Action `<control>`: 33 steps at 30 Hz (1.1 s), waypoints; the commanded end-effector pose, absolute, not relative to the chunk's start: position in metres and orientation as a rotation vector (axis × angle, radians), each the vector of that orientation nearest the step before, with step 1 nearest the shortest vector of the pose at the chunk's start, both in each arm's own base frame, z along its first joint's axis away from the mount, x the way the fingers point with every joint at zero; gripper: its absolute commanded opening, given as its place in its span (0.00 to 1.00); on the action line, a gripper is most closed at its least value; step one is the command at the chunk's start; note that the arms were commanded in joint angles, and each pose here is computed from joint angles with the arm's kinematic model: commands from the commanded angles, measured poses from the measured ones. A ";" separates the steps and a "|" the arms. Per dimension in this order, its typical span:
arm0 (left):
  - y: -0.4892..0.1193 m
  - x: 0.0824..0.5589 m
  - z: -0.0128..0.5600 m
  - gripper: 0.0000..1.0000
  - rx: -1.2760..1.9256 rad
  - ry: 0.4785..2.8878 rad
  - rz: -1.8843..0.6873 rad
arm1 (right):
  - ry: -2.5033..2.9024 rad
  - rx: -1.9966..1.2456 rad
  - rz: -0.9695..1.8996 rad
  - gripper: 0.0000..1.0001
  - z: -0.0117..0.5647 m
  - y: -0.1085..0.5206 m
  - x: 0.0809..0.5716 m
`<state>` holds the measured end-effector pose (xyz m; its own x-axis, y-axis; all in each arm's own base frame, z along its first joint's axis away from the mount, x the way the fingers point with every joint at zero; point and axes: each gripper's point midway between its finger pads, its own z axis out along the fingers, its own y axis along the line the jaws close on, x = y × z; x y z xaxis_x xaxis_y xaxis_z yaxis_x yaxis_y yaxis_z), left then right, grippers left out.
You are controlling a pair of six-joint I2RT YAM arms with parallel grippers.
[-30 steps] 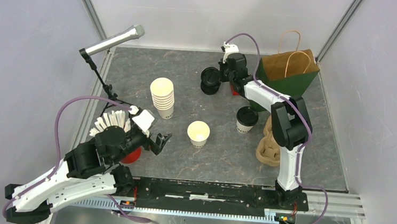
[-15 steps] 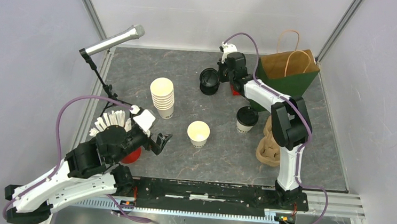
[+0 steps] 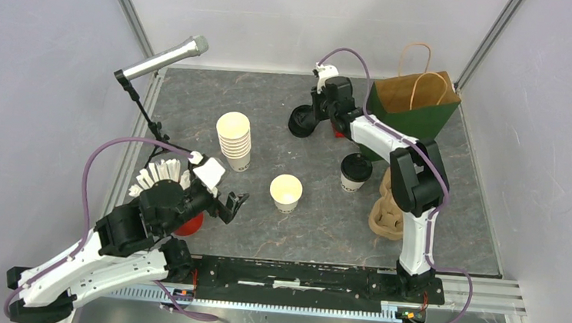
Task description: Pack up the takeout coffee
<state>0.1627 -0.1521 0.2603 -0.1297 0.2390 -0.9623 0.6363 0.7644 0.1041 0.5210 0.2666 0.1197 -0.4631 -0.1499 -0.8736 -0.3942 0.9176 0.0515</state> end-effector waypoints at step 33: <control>-0.157 0.166 0.262 1.00 0.717 1.698 -0.395 | 2.004 -0.628 0.422 0.00 0.129 0.337 0.502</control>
